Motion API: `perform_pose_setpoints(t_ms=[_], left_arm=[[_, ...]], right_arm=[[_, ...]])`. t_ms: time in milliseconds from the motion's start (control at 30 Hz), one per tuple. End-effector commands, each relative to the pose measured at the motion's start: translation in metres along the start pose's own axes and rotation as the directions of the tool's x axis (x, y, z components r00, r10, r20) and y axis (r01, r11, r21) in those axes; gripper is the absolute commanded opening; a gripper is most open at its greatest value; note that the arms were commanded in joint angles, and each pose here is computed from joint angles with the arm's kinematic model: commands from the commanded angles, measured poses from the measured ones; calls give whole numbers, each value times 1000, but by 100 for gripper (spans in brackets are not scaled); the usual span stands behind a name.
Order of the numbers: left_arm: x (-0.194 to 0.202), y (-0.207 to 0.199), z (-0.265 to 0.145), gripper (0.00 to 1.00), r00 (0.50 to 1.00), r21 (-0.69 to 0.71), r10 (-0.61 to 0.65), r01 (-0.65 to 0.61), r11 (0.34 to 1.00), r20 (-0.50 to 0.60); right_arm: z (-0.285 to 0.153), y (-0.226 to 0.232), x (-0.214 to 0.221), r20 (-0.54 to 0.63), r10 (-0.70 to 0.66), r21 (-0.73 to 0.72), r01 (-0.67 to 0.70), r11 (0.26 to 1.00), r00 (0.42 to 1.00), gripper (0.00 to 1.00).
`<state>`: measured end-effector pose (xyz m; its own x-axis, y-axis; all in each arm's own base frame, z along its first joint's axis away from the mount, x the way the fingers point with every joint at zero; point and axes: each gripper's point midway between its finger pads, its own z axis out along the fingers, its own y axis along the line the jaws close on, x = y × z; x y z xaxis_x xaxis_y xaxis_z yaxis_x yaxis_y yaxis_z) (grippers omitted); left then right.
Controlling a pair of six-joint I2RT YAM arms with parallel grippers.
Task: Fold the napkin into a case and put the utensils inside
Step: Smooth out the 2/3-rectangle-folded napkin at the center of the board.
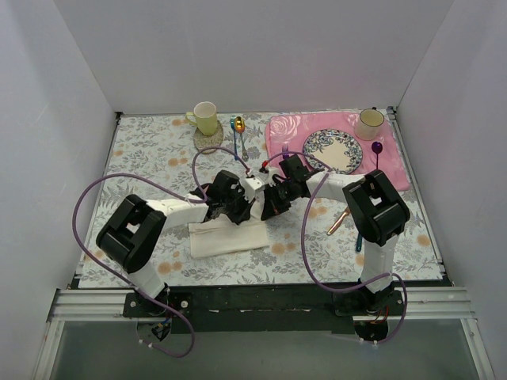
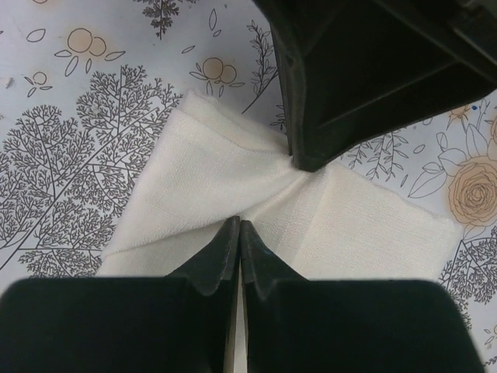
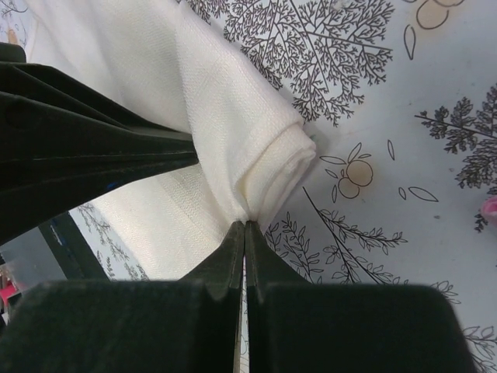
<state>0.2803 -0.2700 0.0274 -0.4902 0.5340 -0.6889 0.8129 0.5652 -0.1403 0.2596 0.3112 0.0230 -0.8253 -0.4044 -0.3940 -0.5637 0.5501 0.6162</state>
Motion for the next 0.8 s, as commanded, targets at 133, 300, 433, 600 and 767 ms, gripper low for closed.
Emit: perform_pose_setpoints(t_ms=[133, 300, 433, 600, 767], left_arm=[[-28, -6, -27, 1, 997, 9, -18, 18, 1000, 77], [-63, 5, -32, 2, 991, 3, -61, 61, 998, 117], [-61, 9, -17, 1, 992, 8, -91, 91, 996, 87], [-35, 11, 0, 0, 993, 15, -112, 112, 994, 25], [7, 12, 14, 0, 987, -8, -152, 152, 988, -60]], right_arm=[[7, -31, 52, -162, 73, 136, -51, 989, 984, 1], [11, -37, 57, -168, 83, 147, -59, 987, 982, 1], [10, -37, 55, -163, 78, 148, -54, 988, 983, 1], [6, -34, 54, -147, 67, 148, -45, 988, 987, 1], [5, -27, 49, -127, 71, 126, -55, 990, 989, 2]])
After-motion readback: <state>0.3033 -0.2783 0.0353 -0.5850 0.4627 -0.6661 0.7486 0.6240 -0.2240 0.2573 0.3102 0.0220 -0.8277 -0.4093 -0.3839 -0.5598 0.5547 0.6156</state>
